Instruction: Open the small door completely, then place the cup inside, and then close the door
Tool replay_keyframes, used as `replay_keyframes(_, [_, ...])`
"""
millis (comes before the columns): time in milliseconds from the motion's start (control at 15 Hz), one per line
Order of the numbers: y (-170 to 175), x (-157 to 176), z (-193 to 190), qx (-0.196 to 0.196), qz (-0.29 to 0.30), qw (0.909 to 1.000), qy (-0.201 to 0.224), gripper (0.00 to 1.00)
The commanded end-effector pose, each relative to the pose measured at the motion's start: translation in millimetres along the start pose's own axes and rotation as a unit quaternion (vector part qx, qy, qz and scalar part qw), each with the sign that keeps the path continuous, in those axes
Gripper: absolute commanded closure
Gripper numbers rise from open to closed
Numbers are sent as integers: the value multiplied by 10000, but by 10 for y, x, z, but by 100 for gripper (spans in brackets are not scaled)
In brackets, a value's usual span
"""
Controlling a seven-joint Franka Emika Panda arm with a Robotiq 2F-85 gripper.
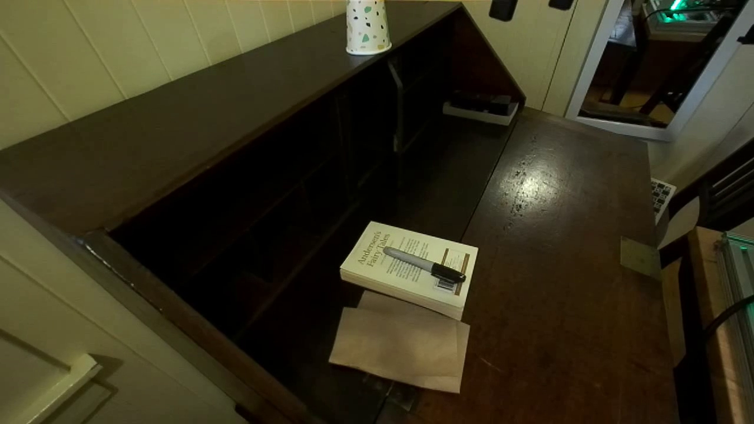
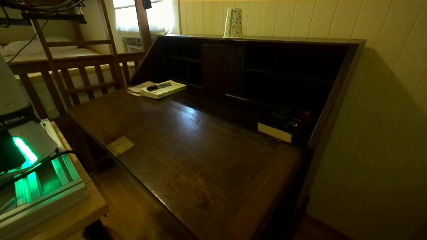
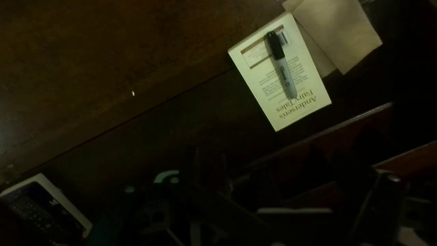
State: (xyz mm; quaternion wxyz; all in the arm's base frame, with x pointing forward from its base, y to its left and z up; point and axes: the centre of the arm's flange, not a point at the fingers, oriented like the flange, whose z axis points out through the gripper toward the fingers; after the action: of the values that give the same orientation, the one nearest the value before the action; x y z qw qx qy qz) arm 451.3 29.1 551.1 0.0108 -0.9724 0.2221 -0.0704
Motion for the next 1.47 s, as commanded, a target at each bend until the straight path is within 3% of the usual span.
replay_keyframes(0, [22, 67, 9, 220, -79, 9974, 681, 0])
replay_keyframes(333, [69, 304, 152, 545, 79, 9912, 1205, 0])
replay_keyframes(600, [176, 525, 338, 516, 226, 9862, 1555, 0])
replay_keyframes(733, [244, 632, 439, 732, 230, 9861, 1473, 0])
replay_keyframes(1400, [388, 1030, 1032, 436, 96, 9881, 1472, 0])
